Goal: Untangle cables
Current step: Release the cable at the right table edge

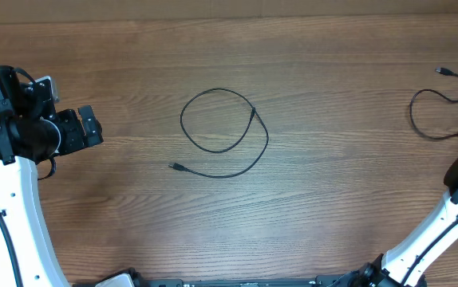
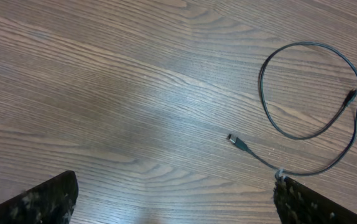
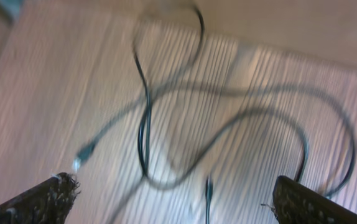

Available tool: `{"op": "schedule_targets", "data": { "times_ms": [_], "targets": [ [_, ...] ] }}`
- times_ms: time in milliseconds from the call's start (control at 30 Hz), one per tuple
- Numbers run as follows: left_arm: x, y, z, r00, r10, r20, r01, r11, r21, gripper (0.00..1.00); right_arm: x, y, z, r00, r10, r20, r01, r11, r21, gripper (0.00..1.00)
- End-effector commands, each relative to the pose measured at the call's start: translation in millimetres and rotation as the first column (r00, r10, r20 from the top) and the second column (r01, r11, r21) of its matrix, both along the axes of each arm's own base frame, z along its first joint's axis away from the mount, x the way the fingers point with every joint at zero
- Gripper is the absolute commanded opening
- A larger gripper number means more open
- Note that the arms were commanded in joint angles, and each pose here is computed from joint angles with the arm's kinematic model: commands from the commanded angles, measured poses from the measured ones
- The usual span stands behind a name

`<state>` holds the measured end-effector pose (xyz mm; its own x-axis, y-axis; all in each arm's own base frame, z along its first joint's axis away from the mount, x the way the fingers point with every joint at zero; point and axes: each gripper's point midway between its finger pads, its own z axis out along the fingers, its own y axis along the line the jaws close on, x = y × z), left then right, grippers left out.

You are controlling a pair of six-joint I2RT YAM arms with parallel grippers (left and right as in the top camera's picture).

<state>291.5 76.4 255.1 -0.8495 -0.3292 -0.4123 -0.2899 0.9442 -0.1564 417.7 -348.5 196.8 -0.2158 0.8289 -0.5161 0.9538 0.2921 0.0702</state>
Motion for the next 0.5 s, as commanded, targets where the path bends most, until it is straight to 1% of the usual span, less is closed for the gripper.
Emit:
{"op": "schedule_targets", "data": {
  "times_ms": [0, 67, 100, 200, 300, 367, 433, 467],
  "targets": [
    [1.4, 0.0, 1.8, 1.000, -0.017, 0.007, 0.017, 1.000, 0.002, 1.00, 10.8, 33.8, -5.1, 0.995, 0.088, 0.052, -0.095, 0.985, 0.144, 1.00],
    [1.4, 0.0, 1.8, 1.000, -0.017, 0.007, 0.017, 1.000, 0.002, 0.99, 18.9, 61.5, -10.0, 0.974, 0.213, 0.080, -0.226, 0.945, 0.238, 1.00],
    [1.4, 0.0, 1.8, 1.000, -0.017, 0.007, 0.017, 1.000, 0.002, 1.00, 27.0, 91.3, -11.4, 0.937, 0.321, 0.135, -0.348, 0.880, 0.323, 1.00],
    [1.4, 0.0, 1.8, 1.000, -0.017, 0.007, 0.017, 1.000, 0.002, 0.99, 33.3, 140.9, -10.9, 0.896, 0.391, 0.210, -0.443, 0.775, 0.451, 1.00],
    [1.4, 0.0, 1.8, 1.000, -0.017, 0.007, 0.017, 1.000, 0.002, 1.00, 39.1, 177.0, -10.7, 0.860, 0.459, 0.223, -0.506, 0.710, 0.490, 1.00],
    [1.4, 0.0, 1.8, 1.000, -0.017, 0.007, 0.017, 1.000, 0.002, 1.00, 46.7, 214.1, -11.8, 0.785, 0.582, 0.212, -0.603, 0.639, 0.478, 1.00],
    [1.4, 0.0, 1.8, 1.000, -0.017, 0.007, 0.017, 1.000, 0.002, 1.00, 52.2, 247.5, -12.6, 0.706, 0.677, 0.206, -0.679, 0.566, 0.467, 1.00],
    [1.4, 0.0, 1.8, 1.000, -0.017, 0.007, 0.017, 1.000, 0.002, 1.00, 53.6, 257.7, -12.8, 0.678, 0.707, 0.204, -0.703, 0.541, 0.461, 1.00]
  ]
}}
